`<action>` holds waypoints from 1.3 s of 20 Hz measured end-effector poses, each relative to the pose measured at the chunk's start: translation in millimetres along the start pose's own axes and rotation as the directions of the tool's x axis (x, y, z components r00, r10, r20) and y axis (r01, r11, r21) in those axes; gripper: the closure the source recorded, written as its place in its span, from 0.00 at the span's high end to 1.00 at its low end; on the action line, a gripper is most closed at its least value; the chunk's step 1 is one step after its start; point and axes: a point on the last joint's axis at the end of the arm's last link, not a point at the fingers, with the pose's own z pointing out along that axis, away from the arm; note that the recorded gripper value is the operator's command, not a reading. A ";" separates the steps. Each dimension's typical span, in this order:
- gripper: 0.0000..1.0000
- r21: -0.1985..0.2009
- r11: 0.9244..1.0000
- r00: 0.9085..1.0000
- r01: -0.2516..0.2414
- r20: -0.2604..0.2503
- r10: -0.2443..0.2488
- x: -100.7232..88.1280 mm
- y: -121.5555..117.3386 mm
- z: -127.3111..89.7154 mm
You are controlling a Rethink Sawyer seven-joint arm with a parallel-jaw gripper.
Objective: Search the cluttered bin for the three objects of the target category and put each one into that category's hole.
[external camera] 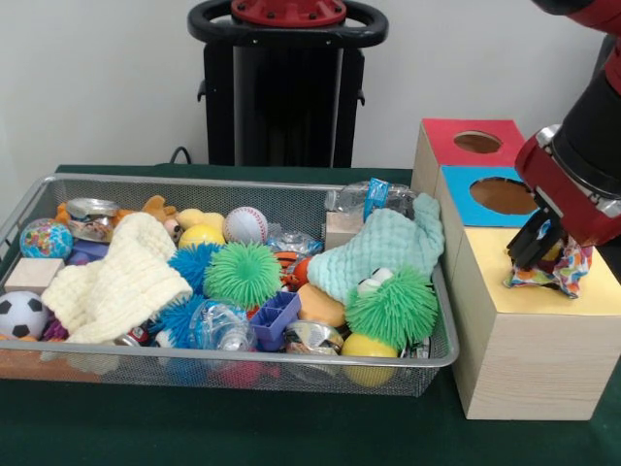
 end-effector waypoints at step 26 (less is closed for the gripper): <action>0.00 0.137 0.991 0.997 -0.013 -0.077 0.024 -6.1 -27.7 -53.5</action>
